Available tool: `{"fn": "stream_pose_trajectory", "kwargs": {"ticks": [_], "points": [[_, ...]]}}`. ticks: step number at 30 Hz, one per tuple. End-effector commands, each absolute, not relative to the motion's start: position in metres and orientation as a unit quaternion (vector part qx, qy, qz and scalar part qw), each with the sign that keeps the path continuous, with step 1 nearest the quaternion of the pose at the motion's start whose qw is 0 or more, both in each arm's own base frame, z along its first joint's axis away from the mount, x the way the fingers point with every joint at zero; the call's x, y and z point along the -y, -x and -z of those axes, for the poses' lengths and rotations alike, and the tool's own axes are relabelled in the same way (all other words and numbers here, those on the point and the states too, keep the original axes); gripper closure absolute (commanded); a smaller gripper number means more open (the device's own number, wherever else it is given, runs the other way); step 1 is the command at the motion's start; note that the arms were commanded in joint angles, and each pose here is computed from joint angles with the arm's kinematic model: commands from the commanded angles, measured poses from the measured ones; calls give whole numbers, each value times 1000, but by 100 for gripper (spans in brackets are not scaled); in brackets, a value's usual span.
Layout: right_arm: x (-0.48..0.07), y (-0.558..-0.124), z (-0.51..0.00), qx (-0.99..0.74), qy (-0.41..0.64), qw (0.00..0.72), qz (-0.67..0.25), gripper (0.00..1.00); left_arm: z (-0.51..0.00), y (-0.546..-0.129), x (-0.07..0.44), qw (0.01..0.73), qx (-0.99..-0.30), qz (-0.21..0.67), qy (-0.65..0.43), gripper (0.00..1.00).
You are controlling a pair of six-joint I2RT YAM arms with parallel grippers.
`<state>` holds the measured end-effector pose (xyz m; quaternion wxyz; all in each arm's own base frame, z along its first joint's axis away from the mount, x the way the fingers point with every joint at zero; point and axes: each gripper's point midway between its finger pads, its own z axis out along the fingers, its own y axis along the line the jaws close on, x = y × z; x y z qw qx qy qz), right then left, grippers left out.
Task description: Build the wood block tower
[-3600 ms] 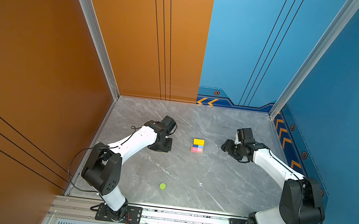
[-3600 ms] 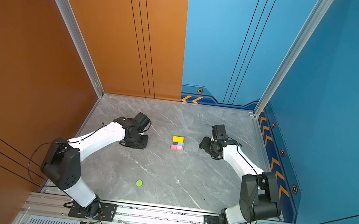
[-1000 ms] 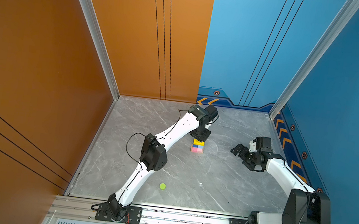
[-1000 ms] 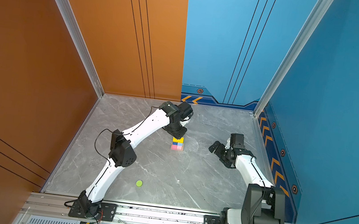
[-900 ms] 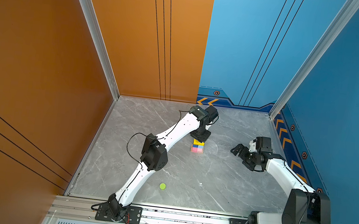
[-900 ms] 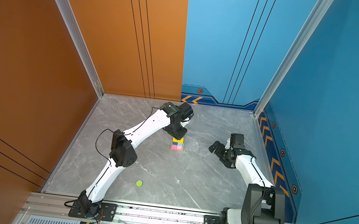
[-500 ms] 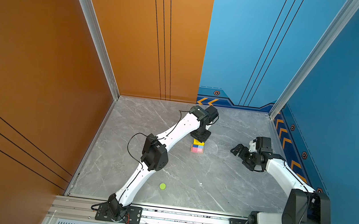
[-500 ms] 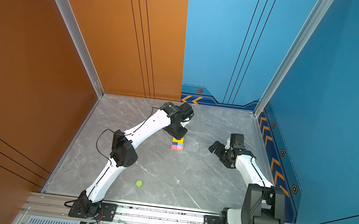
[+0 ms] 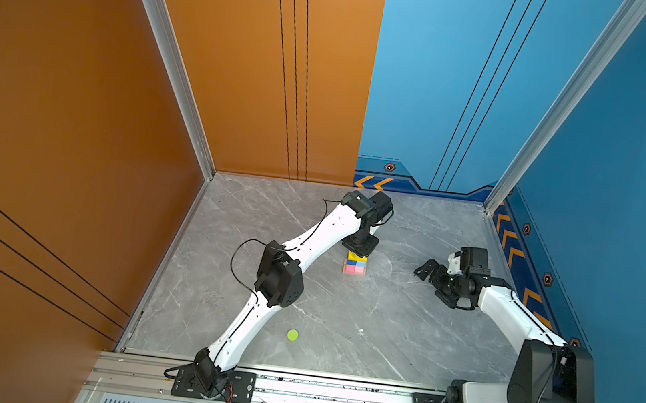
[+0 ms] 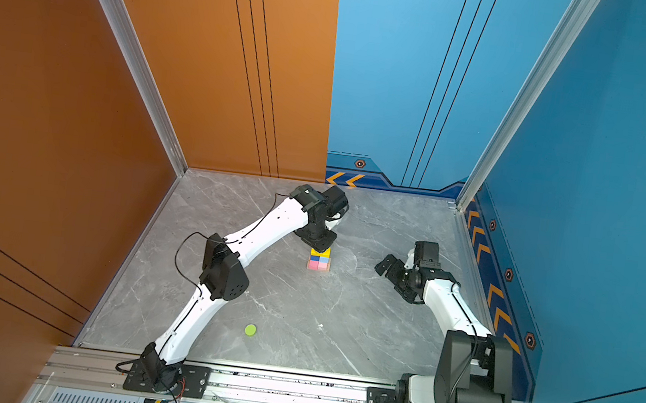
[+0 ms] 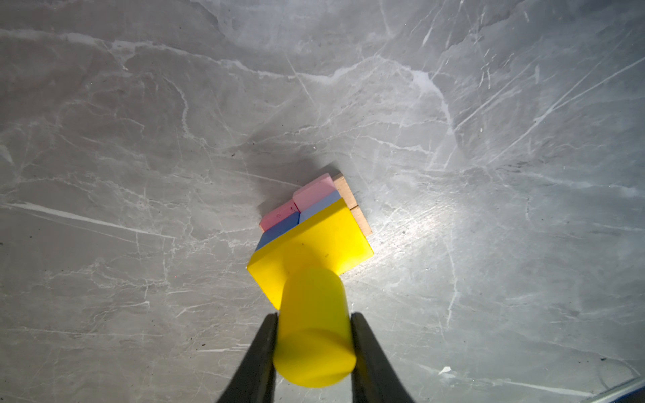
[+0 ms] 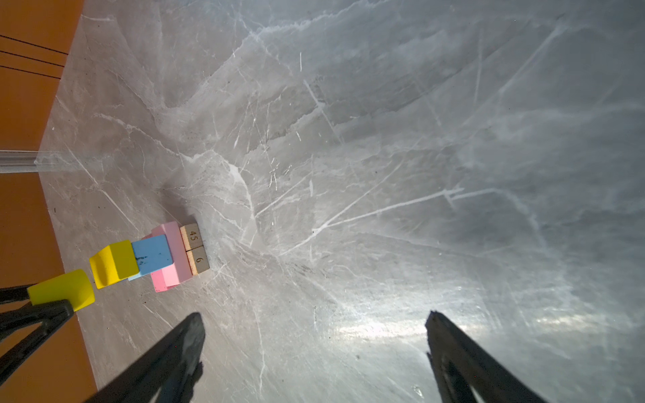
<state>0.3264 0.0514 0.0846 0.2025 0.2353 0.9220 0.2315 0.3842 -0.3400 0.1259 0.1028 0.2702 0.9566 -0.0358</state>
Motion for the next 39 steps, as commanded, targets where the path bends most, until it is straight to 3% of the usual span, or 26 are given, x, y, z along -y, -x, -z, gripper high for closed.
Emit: {"fn": "stream_pose_trajectory", "kwargs": {"ticks": [1, 39], "points": [[-50, -324, -77, -924, -233, 196, -231, 0, -119, -385, 337, 97, -957, 18, -271, 98], [-52, -325, -70, -925, -234, 185, -235, 0, -111, -392, 337, 95, -962, 20, -255, 91]]}}
